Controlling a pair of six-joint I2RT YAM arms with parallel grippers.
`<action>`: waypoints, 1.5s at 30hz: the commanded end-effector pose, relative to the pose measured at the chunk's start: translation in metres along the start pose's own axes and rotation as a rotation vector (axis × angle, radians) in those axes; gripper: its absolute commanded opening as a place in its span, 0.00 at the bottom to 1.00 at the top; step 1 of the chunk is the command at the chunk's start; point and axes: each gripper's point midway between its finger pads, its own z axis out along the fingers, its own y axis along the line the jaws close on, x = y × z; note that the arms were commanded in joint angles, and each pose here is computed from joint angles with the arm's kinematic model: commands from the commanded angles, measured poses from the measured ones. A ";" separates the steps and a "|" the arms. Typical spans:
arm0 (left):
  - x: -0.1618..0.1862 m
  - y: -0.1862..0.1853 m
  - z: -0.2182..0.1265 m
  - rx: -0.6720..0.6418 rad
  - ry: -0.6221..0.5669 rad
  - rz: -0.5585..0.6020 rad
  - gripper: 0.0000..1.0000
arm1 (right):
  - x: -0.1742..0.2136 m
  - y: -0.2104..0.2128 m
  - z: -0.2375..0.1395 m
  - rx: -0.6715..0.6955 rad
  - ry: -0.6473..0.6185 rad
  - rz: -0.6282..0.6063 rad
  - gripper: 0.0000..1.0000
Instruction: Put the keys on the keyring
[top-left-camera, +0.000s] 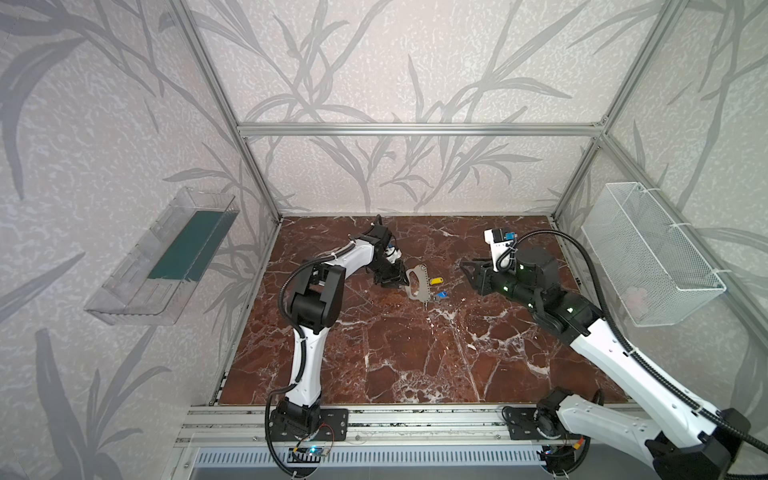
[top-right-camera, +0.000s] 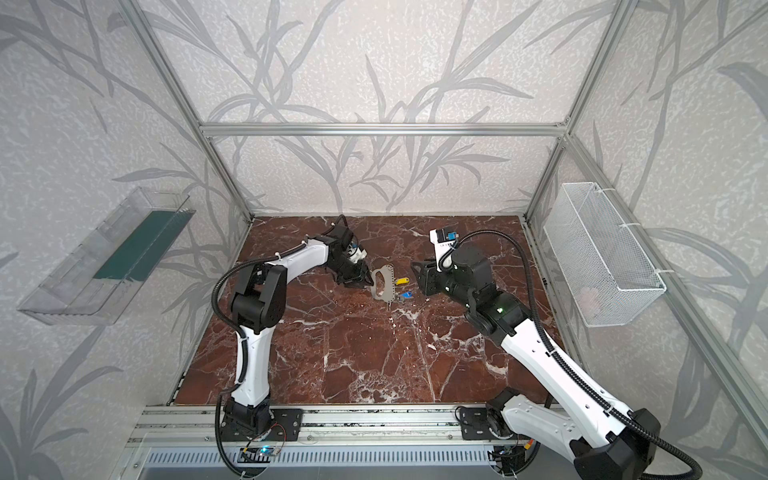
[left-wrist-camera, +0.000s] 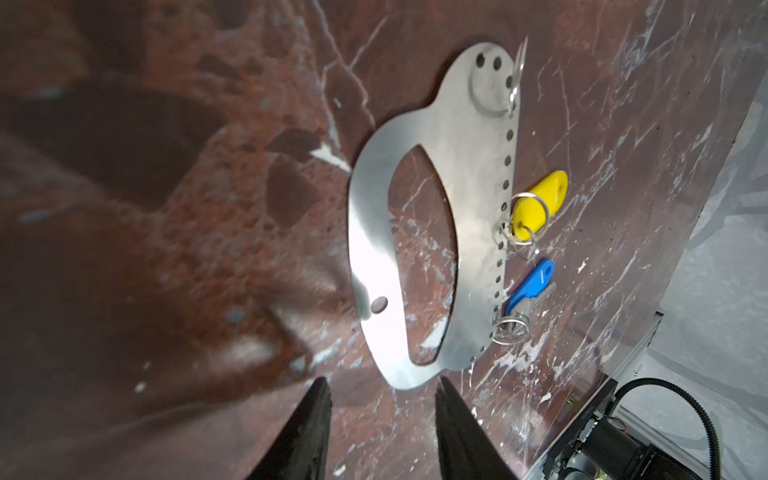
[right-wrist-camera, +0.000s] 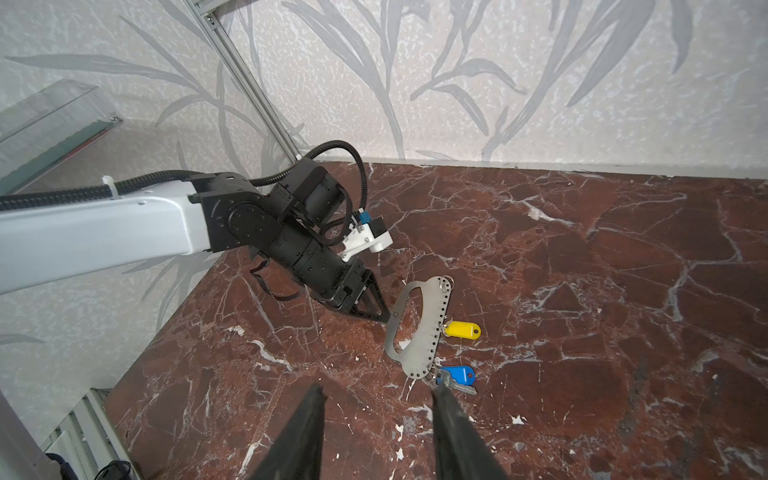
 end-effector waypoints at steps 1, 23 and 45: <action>-0.006 -0.007 -0.036 -0.034 -0.083 0.054 0.47 | -0.007 -0.004 -0.012 0.036 -0.026 -0.023 0.44; 0.005 -0.027 -0.196 -0.197 -0.523 0.245 0.66 | -0.029 -0.062 -0.013 0.197 0.007 -0.023 0.78; 0.023 0.097 -0.302 -0.755 -1.007 0.106 0.99 | -0.016 -0.172 -0.026 0.583 -0.134 -0.023 0.99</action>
